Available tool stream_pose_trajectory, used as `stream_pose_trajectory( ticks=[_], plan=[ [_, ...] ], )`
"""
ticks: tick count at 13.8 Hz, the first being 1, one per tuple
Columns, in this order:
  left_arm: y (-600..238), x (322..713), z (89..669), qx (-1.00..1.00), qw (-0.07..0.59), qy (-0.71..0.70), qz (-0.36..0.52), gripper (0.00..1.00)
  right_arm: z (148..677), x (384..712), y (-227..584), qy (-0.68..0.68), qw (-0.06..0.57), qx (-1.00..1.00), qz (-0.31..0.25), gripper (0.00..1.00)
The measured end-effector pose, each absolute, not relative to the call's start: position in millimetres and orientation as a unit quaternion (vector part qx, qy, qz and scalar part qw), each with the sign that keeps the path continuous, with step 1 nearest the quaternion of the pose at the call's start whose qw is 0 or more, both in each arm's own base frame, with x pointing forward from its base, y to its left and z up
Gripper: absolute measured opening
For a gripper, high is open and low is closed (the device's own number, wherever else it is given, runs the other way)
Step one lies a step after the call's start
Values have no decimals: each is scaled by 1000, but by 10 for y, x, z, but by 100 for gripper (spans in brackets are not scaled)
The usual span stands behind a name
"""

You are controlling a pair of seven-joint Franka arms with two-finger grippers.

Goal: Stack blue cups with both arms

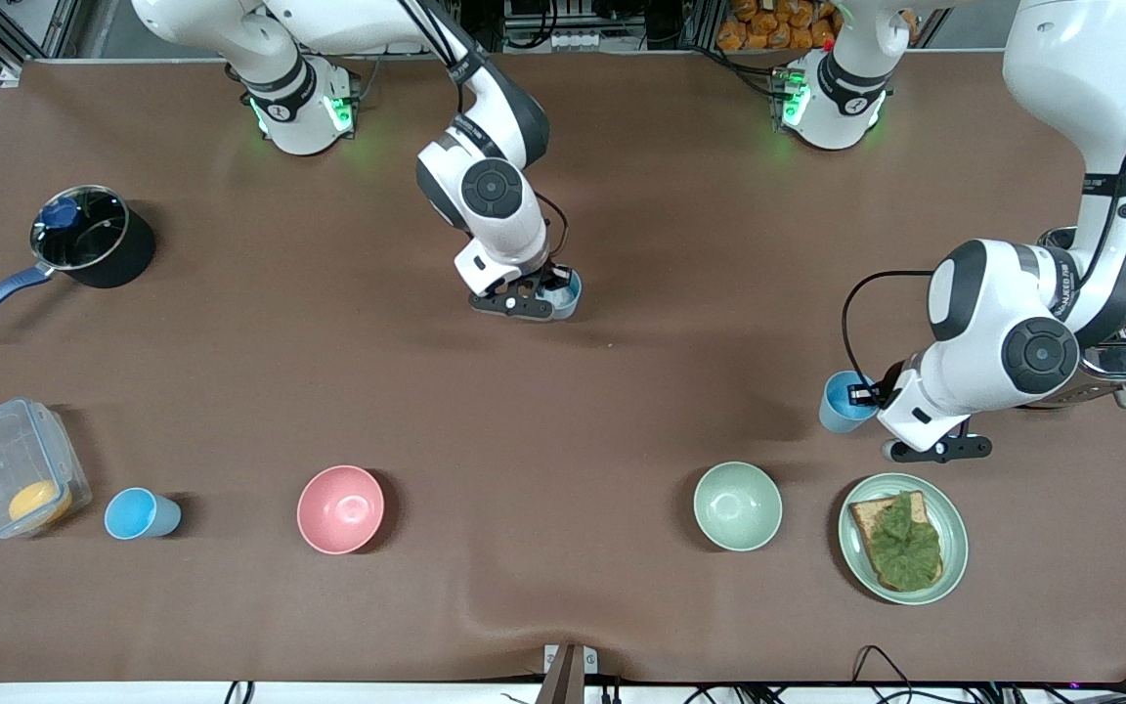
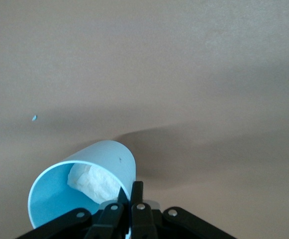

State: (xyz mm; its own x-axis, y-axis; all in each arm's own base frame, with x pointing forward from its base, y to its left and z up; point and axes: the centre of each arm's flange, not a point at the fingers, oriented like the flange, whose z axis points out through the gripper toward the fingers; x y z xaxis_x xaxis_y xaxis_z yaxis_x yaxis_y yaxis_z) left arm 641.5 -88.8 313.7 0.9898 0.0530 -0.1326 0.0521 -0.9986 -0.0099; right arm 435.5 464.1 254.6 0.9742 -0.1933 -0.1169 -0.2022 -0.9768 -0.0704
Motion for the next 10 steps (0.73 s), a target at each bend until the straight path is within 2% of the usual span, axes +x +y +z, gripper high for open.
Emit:
stream_pose_trajectory(
  ticks=[4,5,6,10],
  plan=[
    [-890,6418,3143,-997,3,-26,66,4,2397,4333,4679,112,39,-991,56,3],
    [-892,6420,3147,-998,3,-26,65,4,2395,4347,4694,116,40,-991,55,7],
    [-894,6422,3150,-998,3,-26,65,4,2429,4383,4702,120,41,-991,53,15],
    [-921,6445,3215,-998,1,-26,59,4,2765,4677,4655,132,28,-989,65,58]
  ],
)
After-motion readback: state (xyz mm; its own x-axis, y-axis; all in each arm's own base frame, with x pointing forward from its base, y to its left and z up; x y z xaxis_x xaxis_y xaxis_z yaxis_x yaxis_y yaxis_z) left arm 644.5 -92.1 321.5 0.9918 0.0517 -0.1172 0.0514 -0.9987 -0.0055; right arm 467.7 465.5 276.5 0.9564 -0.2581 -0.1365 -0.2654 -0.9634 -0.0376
